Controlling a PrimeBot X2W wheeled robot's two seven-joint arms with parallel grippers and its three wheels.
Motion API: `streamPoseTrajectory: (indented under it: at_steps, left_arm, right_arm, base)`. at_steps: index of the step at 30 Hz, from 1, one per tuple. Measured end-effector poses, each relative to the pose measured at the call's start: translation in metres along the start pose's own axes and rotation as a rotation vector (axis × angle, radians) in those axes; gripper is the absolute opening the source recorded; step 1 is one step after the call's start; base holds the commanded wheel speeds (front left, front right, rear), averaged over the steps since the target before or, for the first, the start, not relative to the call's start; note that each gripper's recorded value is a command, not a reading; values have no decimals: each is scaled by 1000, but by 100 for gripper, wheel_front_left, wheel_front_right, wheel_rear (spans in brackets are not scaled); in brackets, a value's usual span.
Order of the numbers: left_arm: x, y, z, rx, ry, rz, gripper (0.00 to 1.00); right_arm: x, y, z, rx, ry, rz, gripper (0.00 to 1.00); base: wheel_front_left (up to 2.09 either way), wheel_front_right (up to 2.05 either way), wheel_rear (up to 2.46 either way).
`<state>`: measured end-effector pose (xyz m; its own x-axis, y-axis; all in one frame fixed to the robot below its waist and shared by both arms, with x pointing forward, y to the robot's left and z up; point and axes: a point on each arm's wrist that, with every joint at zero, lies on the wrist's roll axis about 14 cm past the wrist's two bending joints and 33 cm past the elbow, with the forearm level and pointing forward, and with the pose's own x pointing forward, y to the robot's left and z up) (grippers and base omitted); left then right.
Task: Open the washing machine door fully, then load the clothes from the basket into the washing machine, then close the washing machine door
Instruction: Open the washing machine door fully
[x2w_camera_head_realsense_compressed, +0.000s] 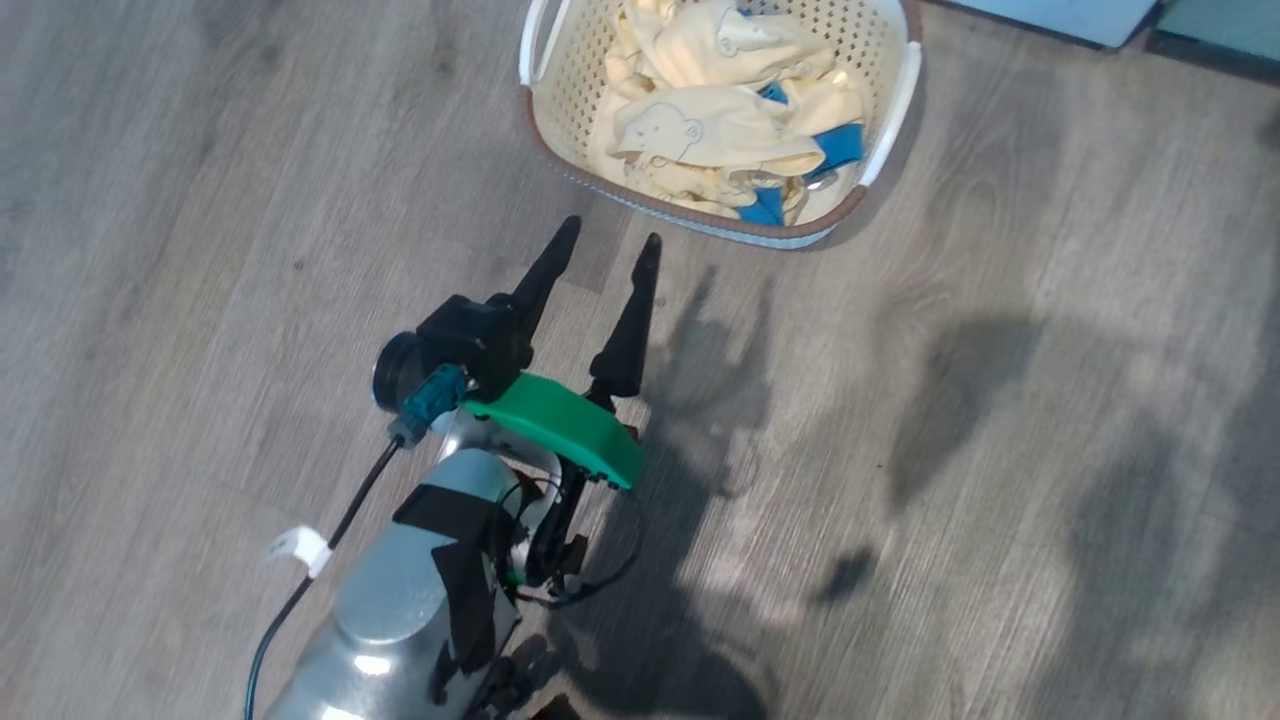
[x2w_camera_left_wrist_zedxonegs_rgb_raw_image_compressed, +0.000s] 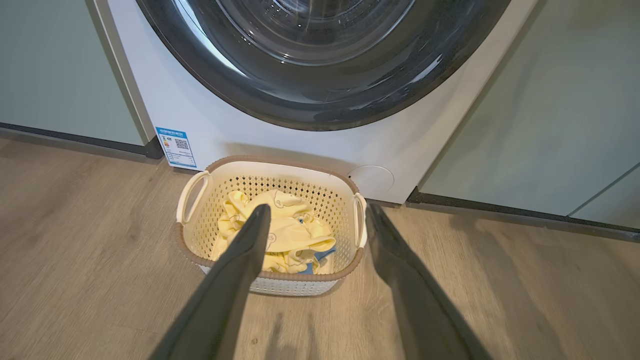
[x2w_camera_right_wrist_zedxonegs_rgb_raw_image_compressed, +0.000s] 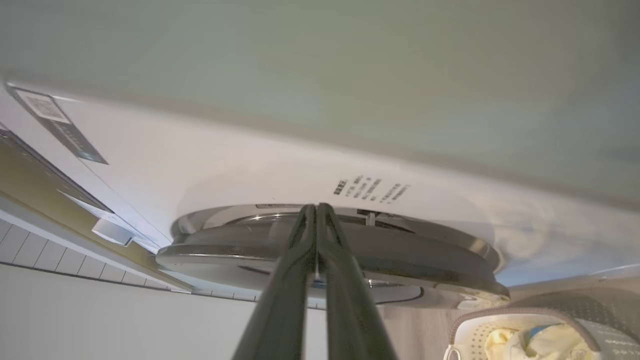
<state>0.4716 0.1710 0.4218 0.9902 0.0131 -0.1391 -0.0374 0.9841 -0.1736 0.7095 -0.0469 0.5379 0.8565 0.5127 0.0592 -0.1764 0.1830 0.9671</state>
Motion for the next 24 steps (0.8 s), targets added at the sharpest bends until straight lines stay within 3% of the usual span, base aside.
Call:
streamPoseTrajectory:
  at_steps: [14, 24]
  left_arm:
    - [1, 7, -4, -6, 14, 27, 100]
    - [7, 8, -14, -2, 33, 31, 100]
  right_arm:
    - [43, -11, -56, 60, 189, -38, 0]
    - [58, -26, -66, 51, 241, -55, 0]
  base:
    - [0, 0, 0]
    - [0, 0, 0]
